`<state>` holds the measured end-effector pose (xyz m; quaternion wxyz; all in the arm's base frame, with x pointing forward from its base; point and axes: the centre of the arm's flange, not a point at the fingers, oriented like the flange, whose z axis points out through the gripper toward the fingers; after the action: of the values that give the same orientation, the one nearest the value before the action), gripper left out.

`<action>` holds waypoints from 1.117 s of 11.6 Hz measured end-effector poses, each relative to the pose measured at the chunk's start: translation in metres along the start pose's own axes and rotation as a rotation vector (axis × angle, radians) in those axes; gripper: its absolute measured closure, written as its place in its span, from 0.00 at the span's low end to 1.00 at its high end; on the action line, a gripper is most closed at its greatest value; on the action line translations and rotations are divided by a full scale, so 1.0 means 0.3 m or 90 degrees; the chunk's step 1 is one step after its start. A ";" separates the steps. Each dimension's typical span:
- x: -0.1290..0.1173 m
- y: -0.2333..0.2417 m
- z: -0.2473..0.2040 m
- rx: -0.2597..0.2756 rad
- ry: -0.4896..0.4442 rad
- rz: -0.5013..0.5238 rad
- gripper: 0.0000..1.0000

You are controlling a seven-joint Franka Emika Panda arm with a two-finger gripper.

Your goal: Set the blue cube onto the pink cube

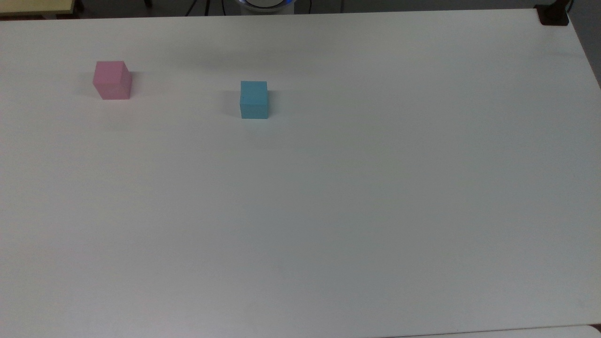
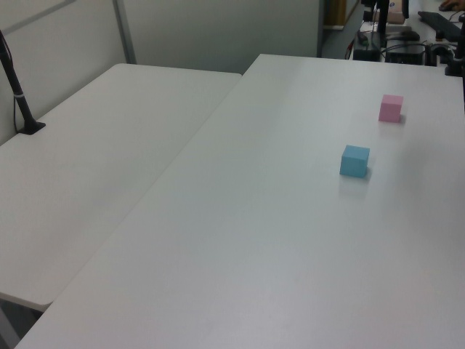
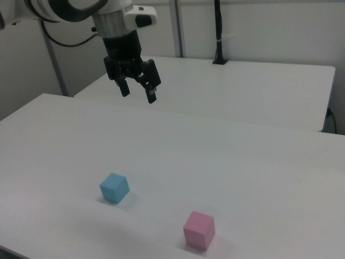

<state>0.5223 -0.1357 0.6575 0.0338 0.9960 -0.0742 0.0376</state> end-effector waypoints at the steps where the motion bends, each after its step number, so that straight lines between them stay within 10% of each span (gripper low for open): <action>1: 0.000 -0.003 0.000 0.000 0.000 -0.001 0.00; 13: 0.001 -0.009 0.005 0.011 -0.001 -0.001 0.00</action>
<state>0.5232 -0.1331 0.6559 0.0251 0.9963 -0.0730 0.0374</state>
